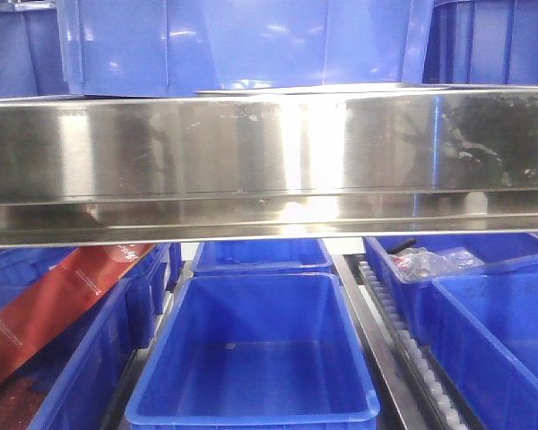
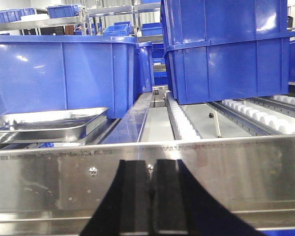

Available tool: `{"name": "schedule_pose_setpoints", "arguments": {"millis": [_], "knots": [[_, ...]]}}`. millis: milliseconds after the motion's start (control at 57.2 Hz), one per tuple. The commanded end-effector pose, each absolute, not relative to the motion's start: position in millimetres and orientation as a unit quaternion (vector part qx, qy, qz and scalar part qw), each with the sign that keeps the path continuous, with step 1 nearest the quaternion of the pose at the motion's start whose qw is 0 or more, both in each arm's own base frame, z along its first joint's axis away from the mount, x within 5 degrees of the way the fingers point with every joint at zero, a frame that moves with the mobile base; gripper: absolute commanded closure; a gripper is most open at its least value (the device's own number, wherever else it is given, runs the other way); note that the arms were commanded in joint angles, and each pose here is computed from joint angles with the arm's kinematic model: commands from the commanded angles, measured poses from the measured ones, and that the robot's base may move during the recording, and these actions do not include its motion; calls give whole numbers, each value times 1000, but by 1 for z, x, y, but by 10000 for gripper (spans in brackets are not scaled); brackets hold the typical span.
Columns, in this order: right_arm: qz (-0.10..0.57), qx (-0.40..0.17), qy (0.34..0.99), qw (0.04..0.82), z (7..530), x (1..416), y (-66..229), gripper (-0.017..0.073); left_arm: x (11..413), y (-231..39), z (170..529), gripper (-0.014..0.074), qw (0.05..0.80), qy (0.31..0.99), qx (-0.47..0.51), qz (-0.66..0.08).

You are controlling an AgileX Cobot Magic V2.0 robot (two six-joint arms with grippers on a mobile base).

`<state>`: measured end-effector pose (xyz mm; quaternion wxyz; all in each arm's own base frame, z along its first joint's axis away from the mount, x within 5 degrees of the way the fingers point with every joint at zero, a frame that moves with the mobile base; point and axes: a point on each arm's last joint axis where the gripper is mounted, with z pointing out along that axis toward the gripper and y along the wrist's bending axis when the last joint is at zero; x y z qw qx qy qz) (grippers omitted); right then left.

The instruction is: Stack silver trays without gaps

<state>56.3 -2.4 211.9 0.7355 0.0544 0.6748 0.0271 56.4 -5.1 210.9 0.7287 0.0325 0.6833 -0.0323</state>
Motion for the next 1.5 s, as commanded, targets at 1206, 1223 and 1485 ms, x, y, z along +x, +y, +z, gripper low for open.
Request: {"name": "schedule_pose_setpoints", "arguments": {"millis": [1206,1223,1485], "knots": [[28,55,655,753,218,56,-3,640,54,-6,225,610,777,627,26,-46],[28,55,650,758,219,55,-3,640,54,-6,226,610,781,622,20,-54],[42,63,562,824,247,49,-4,640,39,0,280,610,824,538,-77,-163]]}}
